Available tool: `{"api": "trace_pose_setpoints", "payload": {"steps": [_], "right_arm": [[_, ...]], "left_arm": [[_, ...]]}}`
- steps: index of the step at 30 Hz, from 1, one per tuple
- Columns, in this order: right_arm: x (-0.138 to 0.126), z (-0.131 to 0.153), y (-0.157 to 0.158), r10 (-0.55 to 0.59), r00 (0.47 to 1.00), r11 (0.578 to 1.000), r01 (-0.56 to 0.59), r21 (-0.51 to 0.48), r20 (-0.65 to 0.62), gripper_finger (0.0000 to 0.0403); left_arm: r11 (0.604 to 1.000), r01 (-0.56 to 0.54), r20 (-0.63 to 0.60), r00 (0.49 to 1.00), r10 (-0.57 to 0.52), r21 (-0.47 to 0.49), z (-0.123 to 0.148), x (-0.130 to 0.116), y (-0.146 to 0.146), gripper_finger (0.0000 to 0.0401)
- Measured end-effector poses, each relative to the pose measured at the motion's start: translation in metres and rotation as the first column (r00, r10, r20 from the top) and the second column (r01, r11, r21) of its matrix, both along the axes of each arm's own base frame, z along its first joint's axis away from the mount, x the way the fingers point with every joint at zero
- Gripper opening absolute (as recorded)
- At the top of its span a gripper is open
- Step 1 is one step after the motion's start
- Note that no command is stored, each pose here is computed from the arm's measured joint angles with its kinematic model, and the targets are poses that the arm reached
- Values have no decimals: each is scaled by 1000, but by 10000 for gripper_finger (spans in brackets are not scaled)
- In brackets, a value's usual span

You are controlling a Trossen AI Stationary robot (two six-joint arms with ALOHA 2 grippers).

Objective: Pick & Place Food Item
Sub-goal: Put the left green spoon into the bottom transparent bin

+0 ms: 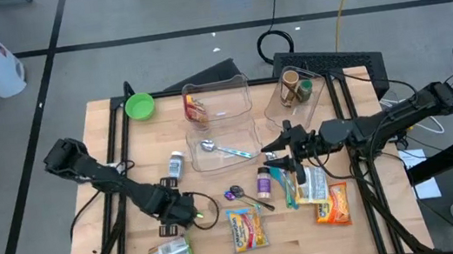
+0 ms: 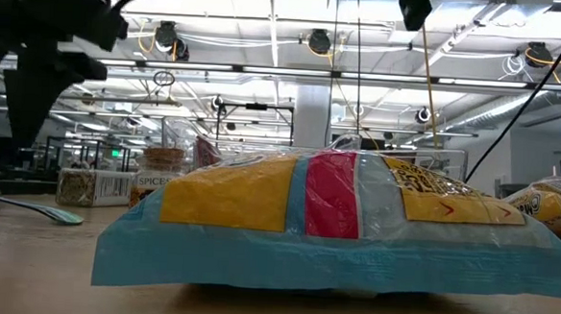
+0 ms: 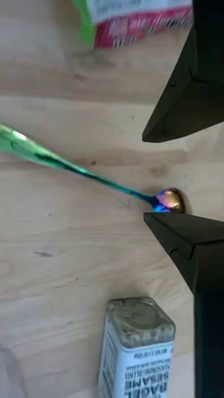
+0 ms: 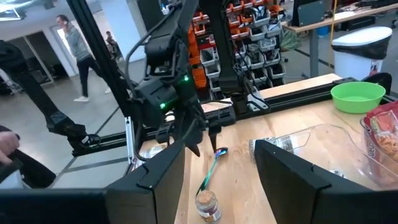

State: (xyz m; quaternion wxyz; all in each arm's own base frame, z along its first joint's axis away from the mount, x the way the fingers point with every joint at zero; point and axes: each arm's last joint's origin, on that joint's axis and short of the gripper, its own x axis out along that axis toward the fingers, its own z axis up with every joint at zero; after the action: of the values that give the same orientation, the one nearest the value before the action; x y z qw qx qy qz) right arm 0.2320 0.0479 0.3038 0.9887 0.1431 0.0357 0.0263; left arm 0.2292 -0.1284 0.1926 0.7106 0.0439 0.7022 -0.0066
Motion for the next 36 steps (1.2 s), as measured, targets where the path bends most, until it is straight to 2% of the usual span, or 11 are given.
{"api": "trace_pose_setpoints", "payload": {"steps": [7, 13, 17, 31, 36], "right_arm": [[0, 0, -1, -29, 1000, 999, 29, 30, -1, 187], [0, 0, -1, -54, 999, 998, 54, 34, -1, 187], [0, 0, -2, -60, 998, 998, 60, 34, 0, 187], [1, 3, -9, -108, 994, 994, 107, 38, 27, 187], [1, 3, -9, -109, 994, 993, 108, 37, 27, 187]], "left_arm": [[999, 39, 14, 999, -39, -19, -16, -3, 8, 202], [997, 81, -16, 997, -81, -12, -30, -10, 13, 202], [994, 100, -44, 994, -102, -45, -39, -16, 15, 202], [993, 73, -31, 997, -77, -94, -52, -16, 25, 202], [993, 59, -36, 997, -63, -102, -52, -14, 30, 169]]}}
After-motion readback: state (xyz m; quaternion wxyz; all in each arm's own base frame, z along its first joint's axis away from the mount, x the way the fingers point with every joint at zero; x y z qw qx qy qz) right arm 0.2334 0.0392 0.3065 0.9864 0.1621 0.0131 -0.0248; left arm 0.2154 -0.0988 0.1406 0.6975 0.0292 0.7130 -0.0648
